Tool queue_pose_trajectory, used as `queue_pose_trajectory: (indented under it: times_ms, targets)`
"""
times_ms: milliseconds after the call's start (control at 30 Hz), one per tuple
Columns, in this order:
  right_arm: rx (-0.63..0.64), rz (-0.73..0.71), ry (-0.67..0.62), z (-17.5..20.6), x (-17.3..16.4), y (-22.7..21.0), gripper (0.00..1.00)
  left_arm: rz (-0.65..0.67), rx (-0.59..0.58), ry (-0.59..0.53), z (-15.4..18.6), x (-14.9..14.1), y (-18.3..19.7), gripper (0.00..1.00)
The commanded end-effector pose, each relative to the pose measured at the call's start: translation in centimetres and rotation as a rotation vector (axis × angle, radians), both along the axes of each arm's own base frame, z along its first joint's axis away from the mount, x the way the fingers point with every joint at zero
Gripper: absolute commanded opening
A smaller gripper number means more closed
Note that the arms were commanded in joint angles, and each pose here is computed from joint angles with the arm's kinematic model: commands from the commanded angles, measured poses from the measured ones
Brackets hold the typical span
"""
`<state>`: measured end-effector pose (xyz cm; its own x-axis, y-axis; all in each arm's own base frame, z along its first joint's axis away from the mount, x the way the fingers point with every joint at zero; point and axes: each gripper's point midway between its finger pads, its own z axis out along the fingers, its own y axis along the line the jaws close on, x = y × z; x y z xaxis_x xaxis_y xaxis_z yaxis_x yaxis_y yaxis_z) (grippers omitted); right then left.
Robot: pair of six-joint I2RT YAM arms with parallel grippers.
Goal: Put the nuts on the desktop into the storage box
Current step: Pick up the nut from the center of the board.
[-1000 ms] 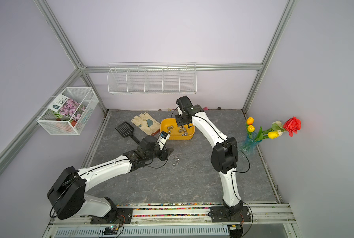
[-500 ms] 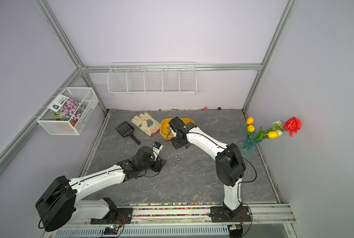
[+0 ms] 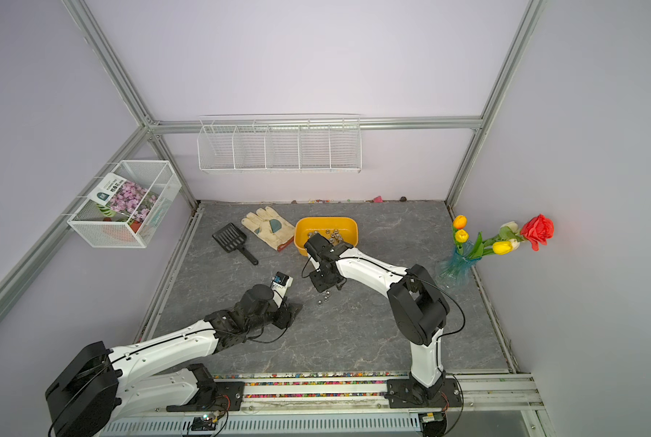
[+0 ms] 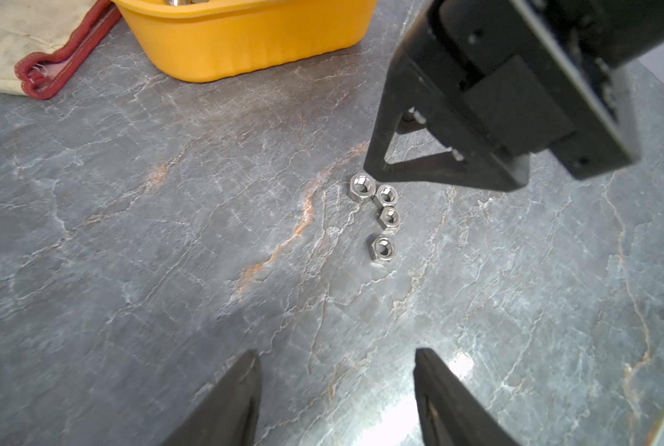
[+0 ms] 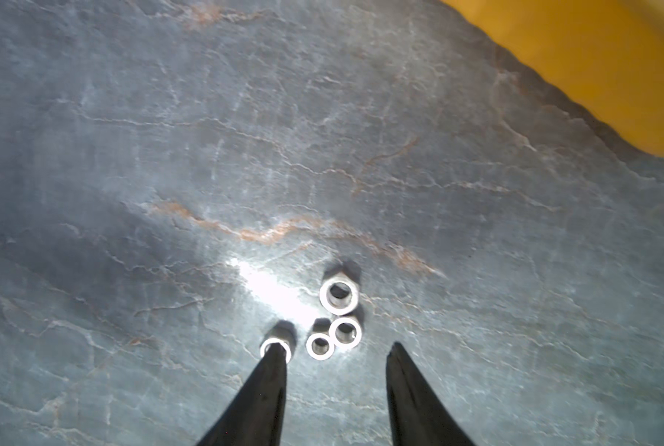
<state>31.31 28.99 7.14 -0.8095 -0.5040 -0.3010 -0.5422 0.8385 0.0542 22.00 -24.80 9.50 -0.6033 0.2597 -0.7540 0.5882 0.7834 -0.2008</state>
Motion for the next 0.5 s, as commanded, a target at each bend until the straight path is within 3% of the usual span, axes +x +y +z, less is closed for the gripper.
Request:
queue_pose_trajectory:
  times_ms: [0,467]
  targets:
    - [0.000,-0.018,0.037,-1.9,-0.5,0.1,0.45,0.014,-0.016,-0.006,0.0,0.0,-0.1,0.65]
    - [-0.033,-0.026,0.080,-5.0,-0.6,0.1,0.45,0.011,-0.005,0.000,-0.6,-0.2,-0.1,0.66]
